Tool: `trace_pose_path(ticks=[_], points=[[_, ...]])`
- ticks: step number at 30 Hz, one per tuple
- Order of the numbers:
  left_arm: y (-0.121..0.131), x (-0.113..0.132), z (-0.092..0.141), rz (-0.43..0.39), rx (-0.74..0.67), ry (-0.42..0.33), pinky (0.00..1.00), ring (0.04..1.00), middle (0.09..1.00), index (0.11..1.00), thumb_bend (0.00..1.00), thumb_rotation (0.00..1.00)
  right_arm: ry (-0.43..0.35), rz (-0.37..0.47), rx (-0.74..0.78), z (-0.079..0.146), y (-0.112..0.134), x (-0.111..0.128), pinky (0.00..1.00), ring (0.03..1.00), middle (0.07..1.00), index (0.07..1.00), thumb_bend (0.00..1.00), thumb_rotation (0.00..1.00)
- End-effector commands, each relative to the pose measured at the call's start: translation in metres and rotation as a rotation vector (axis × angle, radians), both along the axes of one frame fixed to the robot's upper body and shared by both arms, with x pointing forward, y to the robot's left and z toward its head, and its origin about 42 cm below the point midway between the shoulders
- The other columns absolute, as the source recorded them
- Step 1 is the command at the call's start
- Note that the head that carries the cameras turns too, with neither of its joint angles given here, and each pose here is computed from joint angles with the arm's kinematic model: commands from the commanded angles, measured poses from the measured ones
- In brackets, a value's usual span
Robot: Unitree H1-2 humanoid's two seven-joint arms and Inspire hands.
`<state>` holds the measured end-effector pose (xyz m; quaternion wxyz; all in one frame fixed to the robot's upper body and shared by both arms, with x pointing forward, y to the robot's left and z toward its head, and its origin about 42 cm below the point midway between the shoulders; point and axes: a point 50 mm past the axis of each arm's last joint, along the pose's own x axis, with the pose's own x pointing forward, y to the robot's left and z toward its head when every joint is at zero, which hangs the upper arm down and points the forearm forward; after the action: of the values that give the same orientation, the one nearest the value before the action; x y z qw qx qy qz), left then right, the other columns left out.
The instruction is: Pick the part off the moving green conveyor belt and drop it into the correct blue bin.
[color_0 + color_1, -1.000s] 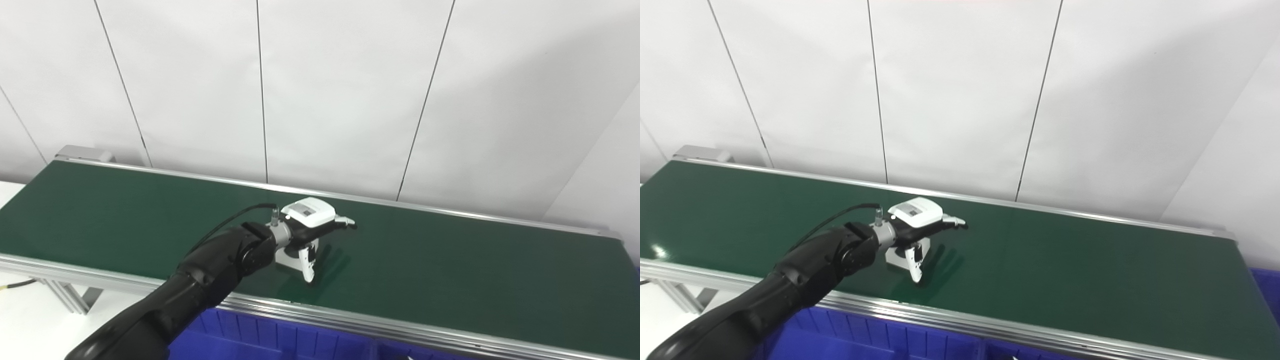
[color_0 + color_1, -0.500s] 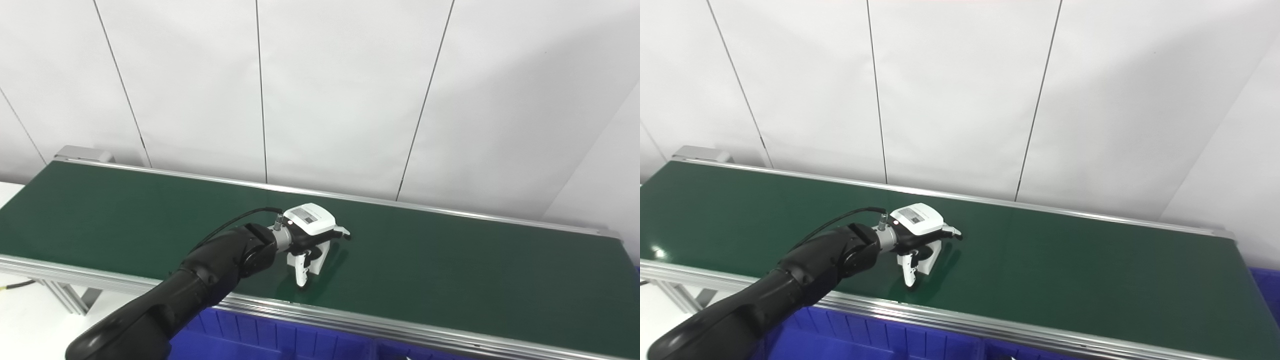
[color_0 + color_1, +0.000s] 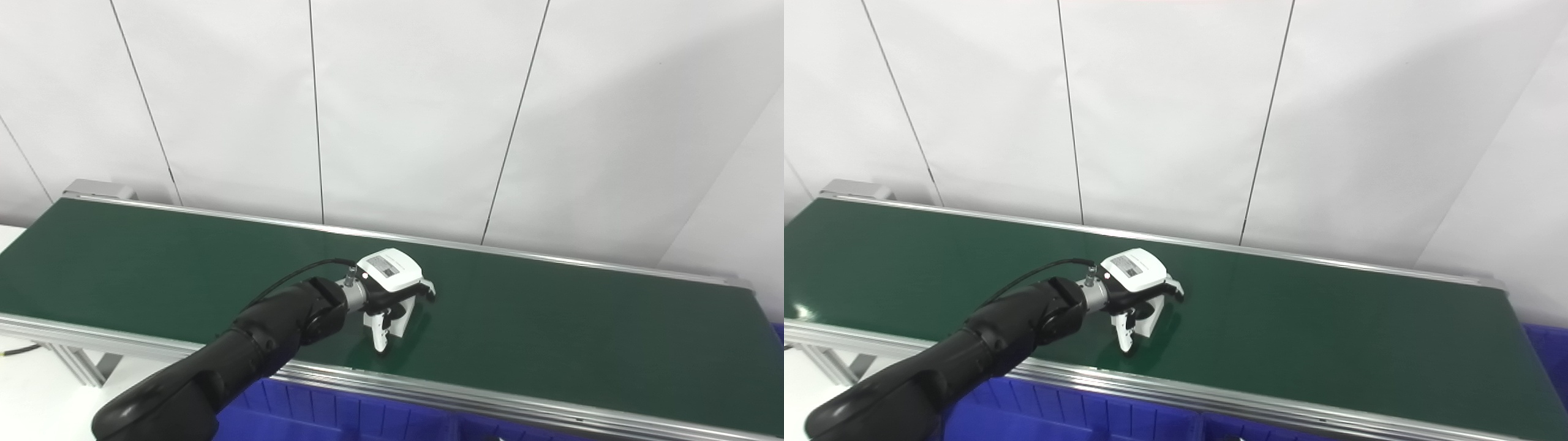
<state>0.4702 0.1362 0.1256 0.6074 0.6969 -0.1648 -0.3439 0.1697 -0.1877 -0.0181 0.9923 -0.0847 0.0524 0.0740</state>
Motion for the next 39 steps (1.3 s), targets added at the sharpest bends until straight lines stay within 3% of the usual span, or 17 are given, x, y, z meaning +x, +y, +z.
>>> trace_pose_path(ticks=[1,3,6,27,32,36,39], points=[[0.017,0.016,0.012,0.037,0.080,-0.077,0.43,0.505,0.612,0.627,0.69,0.00,-0.068,0.010,0.024,0.010,0.005,0.006,0.87,0.844,0.896,0.838,0.88,1.00],[0.016,0.016,0.012,0.031,0.077,-0.091,0.37,0.426,0.536,0.575,0.56,0.00,-0.067,0.010,0.026,0.010,0.005,0.006,0.86,0.842,0.896,0.838,0.88,1.00],[0.016,0.016,0.012,0.026,0.061,-0.091,0.31,0.384,0.491,0.533,0.50,0.00,-0.068,0.011,0.025,0.011,0.005,0.006,0.86,0.843,0.895,0.834,0.87,0.99],[0.010,0.016,0.022,0.014,0.056,-0.062,0.35,0.406,0.520,0.511,0.50,0.00,-0.063,0.019,0.031,0.010,0.005,0.006,0.85,0.835,0.899,0.836,0.89,0.99],[0.005,0.015,0.038,-0.012,0.016,-0.065,0.38,0.421,0.522,0.501,0.50,0.00,-0.060,0.021,0.025,0.009,0.005,0.007,0.86,0.840,0.902,0.841,0.87,1.00],[-0.002,0.008,0.067,-0.061,-0.045,-0.077,0.35,0.399,0.509,0.527,0.50,0.00,-0.064,0.022,0.024,0.009,0.004,0.010,0.84,0.824,0.898,0.842,0.86,1.00],[-0.004,-0.001,0.085,-0.097,-0.107,-0.089,0.36,0.415,0.534,0.499,0.50,0.00,-0.069,0.021,0.026,0.011,0.004,0.011,0.84,0.828,0.899,0.841,0.86,1.00]])
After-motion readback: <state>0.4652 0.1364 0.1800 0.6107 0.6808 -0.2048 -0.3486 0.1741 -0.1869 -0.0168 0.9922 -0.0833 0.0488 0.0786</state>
